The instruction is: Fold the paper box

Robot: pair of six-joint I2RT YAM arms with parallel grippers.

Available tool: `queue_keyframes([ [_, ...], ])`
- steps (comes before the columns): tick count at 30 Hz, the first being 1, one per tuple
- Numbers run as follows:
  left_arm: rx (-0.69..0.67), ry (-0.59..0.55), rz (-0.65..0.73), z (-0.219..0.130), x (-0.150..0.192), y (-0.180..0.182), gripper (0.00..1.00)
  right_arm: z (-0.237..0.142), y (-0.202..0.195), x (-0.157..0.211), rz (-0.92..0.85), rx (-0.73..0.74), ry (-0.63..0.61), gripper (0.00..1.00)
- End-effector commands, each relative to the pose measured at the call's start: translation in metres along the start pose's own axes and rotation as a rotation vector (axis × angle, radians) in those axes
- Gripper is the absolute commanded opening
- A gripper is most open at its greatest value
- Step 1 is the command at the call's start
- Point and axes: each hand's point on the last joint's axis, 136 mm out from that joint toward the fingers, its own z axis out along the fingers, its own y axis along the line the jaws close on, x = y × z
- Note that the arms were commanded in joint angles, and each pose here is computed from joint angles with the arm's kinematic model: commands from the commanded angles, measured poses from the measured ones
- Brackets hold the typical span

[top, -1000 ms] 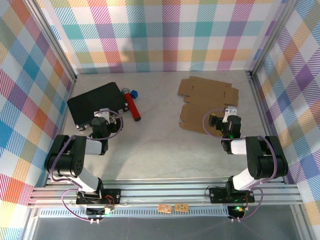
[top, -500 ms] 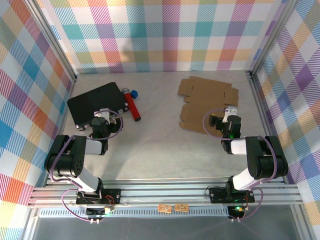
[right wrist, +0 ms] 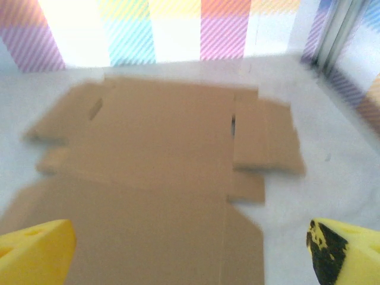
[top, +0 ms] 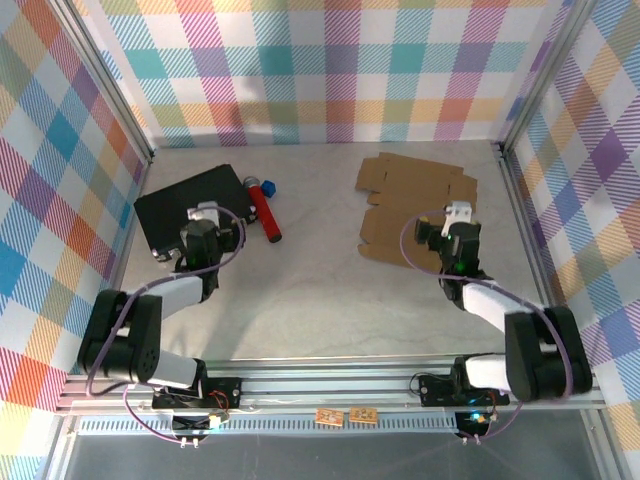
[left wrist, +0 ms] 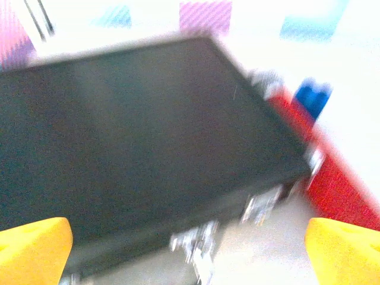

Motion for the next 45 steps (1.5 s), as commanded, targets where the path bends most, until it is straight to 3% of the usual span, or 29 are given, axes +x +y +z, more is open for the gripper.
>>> queue_keyframes([
  [1,-0.121,-0.121,-0.143,-0.021,-0.066,0.009,1.00,-0.023,-0.014,-0.088,0.118,0.112,-0.039,0.99],
  [2,-0.162,-0.159,-0.317,-0.027,-0.086,0.016,1.00,-0.028,-0.014,-0.109,0.200,0.110,-0.030,0.99],
  [3,-0.224,-0.118,-0.545,-0.034,-0.089,0.028,1.00,-0.029,-0.011,-0.117,0.287,0.091,0.021,0.99],
  [5,-0.328,0.068,-0.900,-0.051,-0.074,0.038,1.00,-0.028,0.001,-0.096,0.444,0.066,0.239,0.99],
  [6,-0.224,0.125,-0.963,-0.043,-0.077,0.021,1.00,-0.023,0.005,-0.080,0.487,0.069,0.339,0.99],
  [8,0.133,0.183,-1.004,-0.022,-0.103,-0.036,0.97,-0.012,0.037,-0.062,0.493,-0.108,0.495,0.73],
  [9,0.192,0.292,-1.023,-0.020,-0.096,-0.062,0.96,-0.011,0.047,-0.052,0.507,-0.115,0.569,0.57],
  [10,0.223,0.387,-1.010,-0.023,-0.088,-0.086,0.93,-0.010,0.055,-0.042,0.510,-0.108,0.614,0.49],
  [12,0.308,0.547,-0.914,-0.042,-0.067,-0.148,0.89,-0.004,0.075,-0.020,0.533,-0.175,0.688,0.49],
  [15,0.403,0.663,-0.823,-0.079,-0.027,-0.223,0.88,0.003,0.086,0.021,0.566,-0.206,0.875,0.50],
  [18,0.436,0.750,-0.775,-0.098,0.015,-0.276,0.87,0.015,0.106,0.052,0.576,-0.294,1.022,0.49],
  [24,0.602,0.810,-0.921,-0.093,0.064,-0.358,0.83,0.040,0.102,0.080,0.574,-0.251,1.107,0.49],
  [32,0.566,0.830,-0.966,-0.064,0.107,-0.381,0.78,0.065,0.089,0.093,0.554,-0.186,1.167,0.51],
  [37,0.496,0.909,-0.970,-0.066,0.136,-0.390,0.78,0.070,0.099,0.122,0.605,-0.212,1.291,0.51],
  [45,0.472,0.911,-1.008,-0.057,0.143,-0.400,0.77,0.062,0.102,0.137,0.641,-0.206,1.343,0.50],
])
